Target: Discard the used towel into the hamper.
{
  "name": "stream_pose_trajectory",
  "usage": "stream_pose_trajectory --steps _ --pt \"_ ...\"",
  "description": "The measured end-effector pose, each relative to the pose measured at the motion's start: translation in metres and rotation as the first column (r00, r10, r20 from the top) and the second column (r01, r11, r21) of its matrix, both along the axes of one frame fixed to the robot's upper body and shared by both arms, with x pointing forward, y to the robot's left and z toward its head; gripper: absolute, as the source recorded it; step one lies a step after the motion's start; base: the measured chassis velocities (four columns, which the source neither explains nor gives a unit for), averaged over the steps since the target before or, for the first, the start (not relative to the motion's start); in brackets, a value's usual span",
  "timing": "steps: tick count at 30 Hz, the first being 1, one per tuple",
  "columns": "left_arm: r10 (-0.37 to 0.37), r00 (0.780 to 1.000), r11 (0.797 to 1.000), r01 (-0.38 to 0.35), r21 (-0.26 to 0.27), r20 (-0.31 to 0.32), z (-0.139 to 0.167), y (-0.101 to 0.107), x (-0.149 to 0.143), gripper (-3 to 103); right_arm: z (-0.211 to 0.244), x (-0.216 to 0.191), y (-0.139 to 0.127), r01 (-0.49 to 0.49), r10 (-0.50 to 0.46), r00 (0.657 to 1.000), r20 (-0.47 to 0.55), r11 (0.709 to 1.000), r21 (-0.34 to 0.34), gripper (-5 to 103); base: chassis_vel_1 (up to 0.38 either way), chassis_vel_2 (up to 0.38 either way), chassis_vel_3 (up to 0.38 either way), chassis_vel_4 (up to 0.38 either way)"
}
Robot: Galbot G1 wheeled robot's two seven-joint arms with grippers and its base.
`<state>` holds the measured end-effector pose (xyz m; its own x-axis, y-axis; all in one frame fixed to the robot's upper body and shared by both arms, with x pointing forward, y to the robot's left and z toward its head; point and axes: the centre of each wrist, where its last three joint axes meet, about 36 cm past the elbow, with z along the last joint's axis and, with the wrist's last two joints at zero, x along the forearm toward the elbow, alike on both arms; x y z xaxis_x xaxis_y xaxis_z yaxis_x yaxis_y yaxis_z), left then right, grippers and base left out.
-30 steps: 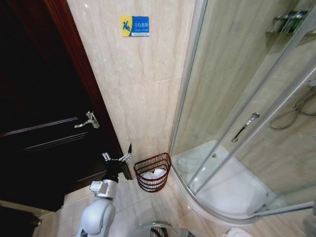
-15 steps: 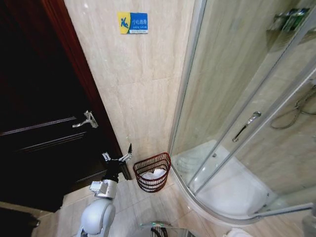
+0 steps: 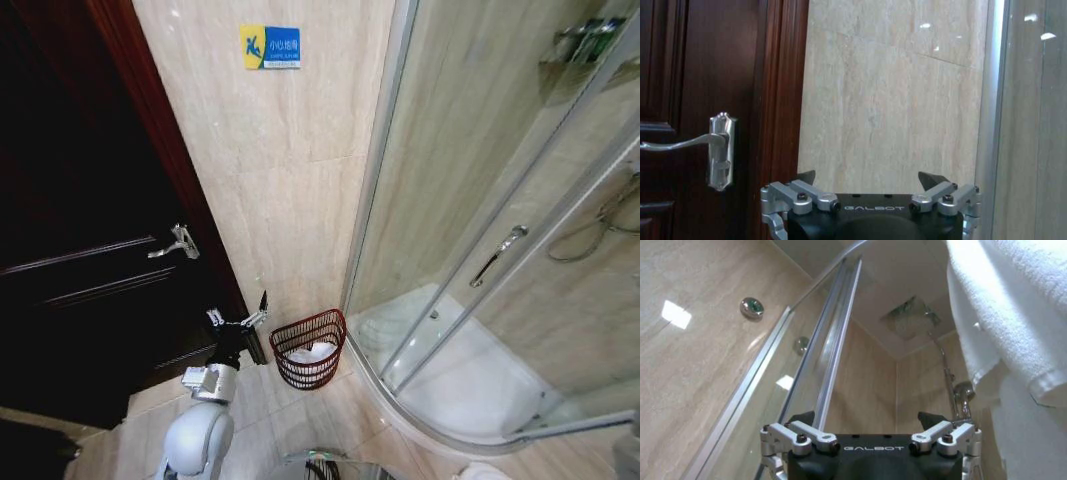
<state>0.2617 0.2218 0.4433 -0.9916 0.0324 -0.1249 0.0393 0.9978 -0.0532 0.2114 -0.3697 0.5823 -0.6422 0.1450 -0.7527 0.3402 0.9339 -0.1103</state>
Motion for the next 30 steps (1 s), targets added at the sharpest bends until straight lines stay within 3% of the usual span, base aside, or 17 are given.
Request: stream_pose_trajectory --steps 30 --pt "0.0 1.0 1.0 0.0 0.0 0.0 0.0 0.0 0.0 100 -0.0016 0.0 0.0012 -0.004 0.004 1.0 -0.004 1.0 0.006 100 0.0 0.0 0.0 0.0"
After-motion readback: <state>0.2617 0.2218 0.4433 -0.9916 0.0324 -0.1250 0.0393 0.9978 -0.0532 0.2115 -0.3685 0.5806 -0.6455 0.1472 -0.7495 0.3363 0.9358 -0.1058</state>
